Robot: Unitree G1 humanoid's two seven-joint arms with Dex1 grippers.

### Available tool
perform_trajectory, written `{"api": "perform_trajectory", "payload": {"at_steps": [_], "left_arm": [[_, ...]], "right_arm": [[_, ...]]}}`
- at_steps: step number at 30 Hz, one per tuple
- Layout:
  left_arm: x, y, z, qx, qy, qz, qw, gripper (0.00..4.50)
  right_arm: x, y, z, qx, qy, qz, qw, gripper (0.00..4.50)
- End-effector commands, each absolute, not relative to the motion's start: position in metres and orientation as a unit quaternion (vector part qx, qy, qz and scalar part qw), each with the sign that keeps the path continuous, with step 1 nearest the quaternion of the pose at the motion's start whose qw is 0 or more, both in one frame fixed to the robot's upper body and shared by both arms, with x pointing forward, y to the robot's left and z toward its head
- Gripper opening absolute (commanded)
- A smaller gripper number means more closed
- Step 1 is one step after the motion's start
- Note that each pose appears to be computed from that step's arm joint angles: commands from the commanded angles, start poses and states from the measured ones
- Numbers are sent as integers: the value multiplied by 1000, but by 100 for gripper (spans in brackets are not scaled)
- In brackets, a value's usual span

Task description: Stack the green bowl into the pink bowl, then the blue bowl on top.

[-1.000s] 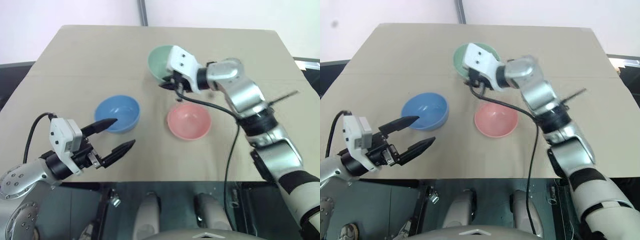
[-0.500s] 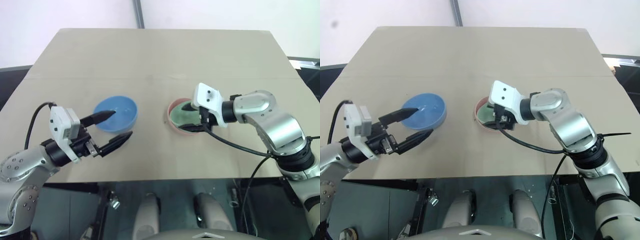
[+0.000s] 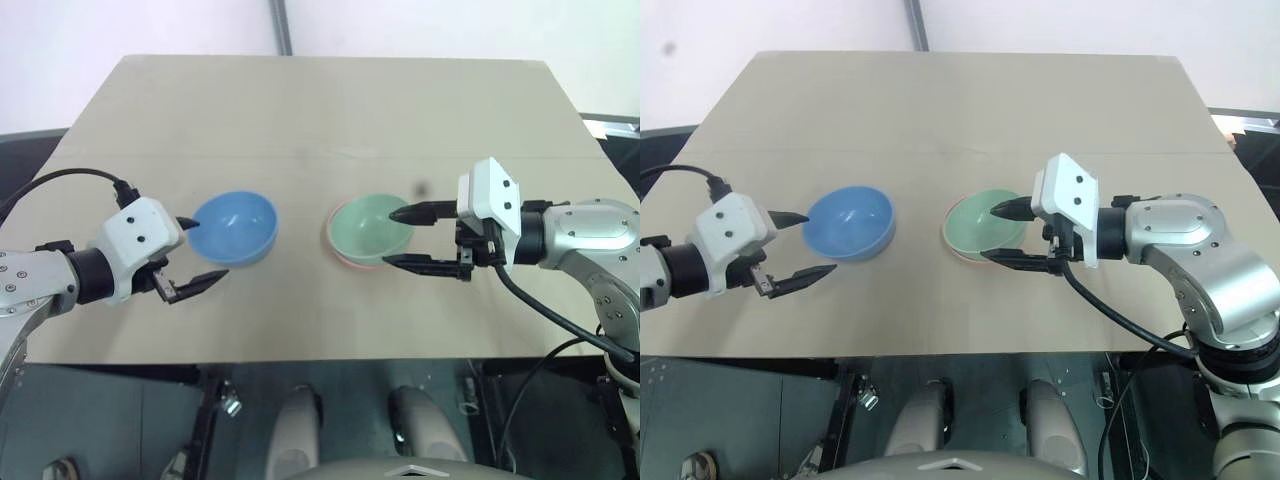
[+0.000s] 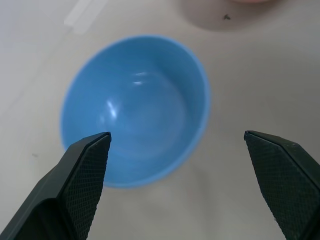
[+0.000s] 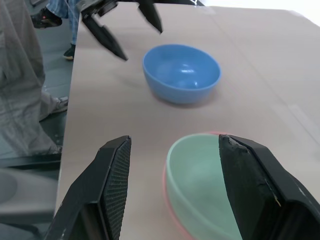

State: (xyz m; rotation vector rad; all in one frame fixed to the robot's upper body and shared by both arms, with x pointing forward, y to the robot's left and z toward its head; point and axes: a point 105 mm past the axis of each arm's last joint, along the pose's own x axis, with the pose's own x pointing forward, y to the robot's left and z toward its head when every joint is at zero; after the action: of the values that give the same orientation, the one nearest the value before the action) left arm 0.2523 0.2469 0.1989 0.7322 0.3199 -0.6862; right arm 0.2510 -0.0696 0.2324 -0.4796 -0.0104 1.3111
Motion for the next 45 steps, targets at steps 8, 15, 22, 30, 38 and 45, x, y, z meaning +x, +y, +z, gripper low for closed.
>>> {"api": "perform_trajectory", "payload": {"at_steps": [8, 15, 22, 30, 38, 45], "left_arm": [[275, 245, 164, 509, 232, -366, 744, 224], [283, 244, 166, 532, 201, -379, 730, 6], [291, 160, 239, 477, 33, -500, 722, 6], [301, 110, 246, 482, 0, -606, 633, 6], [316, 91, 227, 509, -28, -641, 575, 143], [320, 86, 246, 482, -70, -622, 613, 315]], "right_arm": [[233, -86, 234, -267, -30, 592, 760, 311], [234, -87, 234, -266, -33, 577, 771, 311], [241, -94, 238, -269, -37, 552, 788, 311], [244, -104, 238, -278, -35, 520, 806, 311], [235, -115, 235, -280, -23, 483, 829, 311], [232, -118, 231, -274, -13, 472, 838, 311]]}}
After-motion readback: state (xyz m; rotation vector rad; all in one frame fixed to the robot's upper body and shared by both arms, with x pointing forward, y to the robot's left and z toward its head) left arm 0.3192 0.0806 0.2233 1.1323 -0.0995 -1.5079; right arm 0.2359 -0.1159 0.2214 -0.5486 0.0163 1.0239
